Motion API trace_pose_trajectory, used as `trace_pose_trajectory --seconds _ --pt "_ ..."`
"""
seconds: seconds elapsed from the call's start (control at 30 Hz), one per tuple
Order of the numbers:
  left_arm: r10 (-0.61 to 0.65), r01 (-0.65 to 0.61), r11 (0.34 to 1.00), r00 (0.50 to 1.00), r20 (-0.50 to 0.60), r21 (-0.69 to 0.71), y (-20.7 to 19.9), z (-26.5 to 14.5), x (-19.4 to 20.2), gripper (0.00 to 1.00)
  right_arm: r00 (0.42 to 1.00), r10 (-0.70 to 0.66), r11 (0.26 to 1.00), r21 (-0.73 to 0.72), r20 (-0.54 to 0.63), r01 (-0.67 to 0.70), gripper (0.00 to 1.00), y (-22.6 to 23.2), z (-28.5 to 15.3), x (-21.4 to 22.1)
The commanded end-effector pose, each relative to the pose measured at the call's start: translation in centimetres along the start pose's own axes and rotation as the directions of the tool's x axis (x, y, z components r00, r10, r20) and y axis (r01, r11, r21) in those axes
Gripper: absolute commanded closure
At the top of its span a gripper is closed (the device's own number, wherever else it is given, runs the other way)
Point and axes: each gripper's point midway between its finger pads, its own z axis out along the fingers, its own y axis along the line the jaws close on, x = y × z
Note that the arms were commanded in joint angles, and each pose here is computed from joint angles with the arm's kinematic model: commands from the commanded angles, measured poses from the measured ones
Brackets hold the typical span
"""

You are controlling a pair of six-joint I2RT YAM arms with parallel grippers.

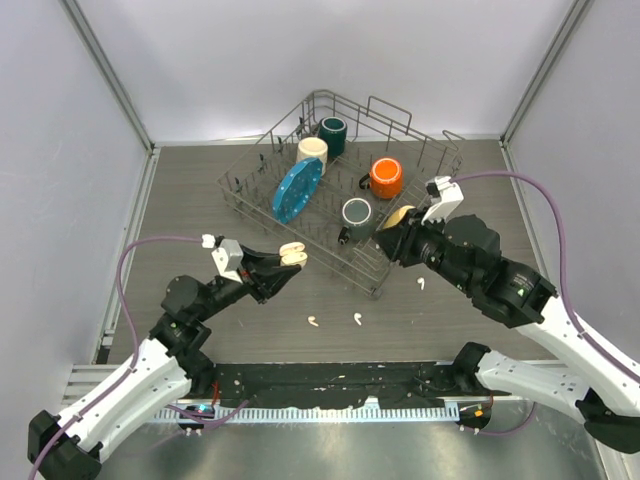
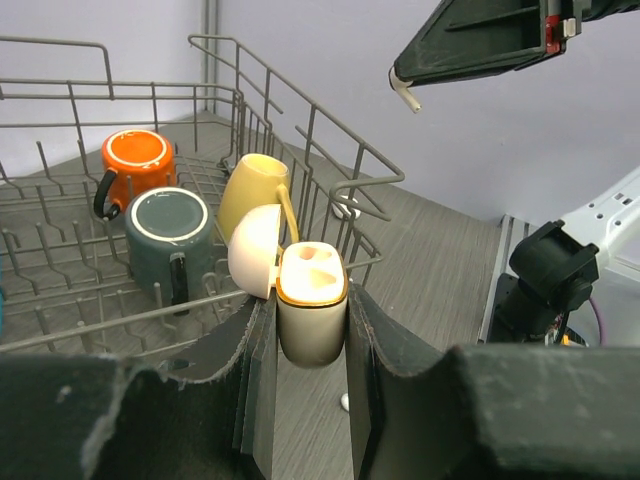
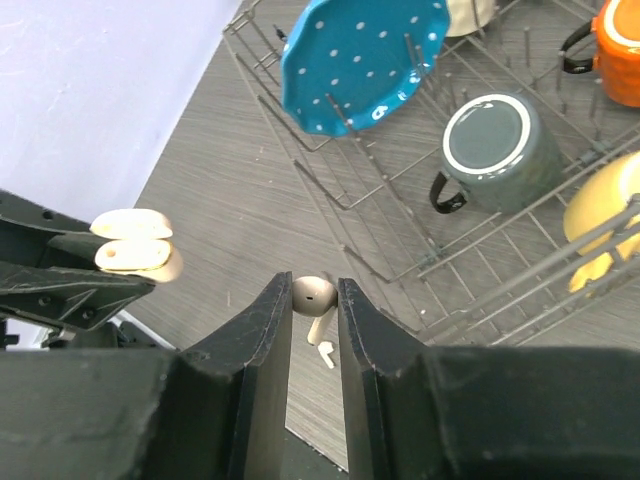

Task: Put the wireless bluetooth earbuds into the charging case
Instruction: Pick up the earbud from the center of the board, then place the earbud in the charging case.

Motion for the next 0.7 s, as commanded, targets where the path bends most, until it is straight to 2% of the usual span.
trace_pose_trajectory --seconds 0.0,0.3,0.47,0.67 --pt "0.030 -0.037 0.997 0.995 0.096 0.070 -1.6 0.6 -3.6 1.00 0.997 0.024 0.998 -0.055 0.078 -0.020 0.99 2.3 0.3 -1.4" --pt "0.030 -0.041 0.994 0.994 0.108 0.100 -2.2 0.7 -4.2 1.00 0.992 -0.042 0.987 -0.149 0.117 0.059 0.99 7.9 0.7 0.3" --pt "0.029 -0.041 0.992 0.994 0.107 0.118 -2.6 0.4 -4.0 1.00 0.982 -0.105 0.983 -0.136 0.156 0.127 0.99 10.0 1.1 1.2" --pt "0.036 -0.051 0.989 0.993 0.110 0.139 -3.0 0.1 -4.0 1.00 0.975 -0.119 0.977 -0.152 0.190 0.149 0.99 12.3 1.7 2.1"
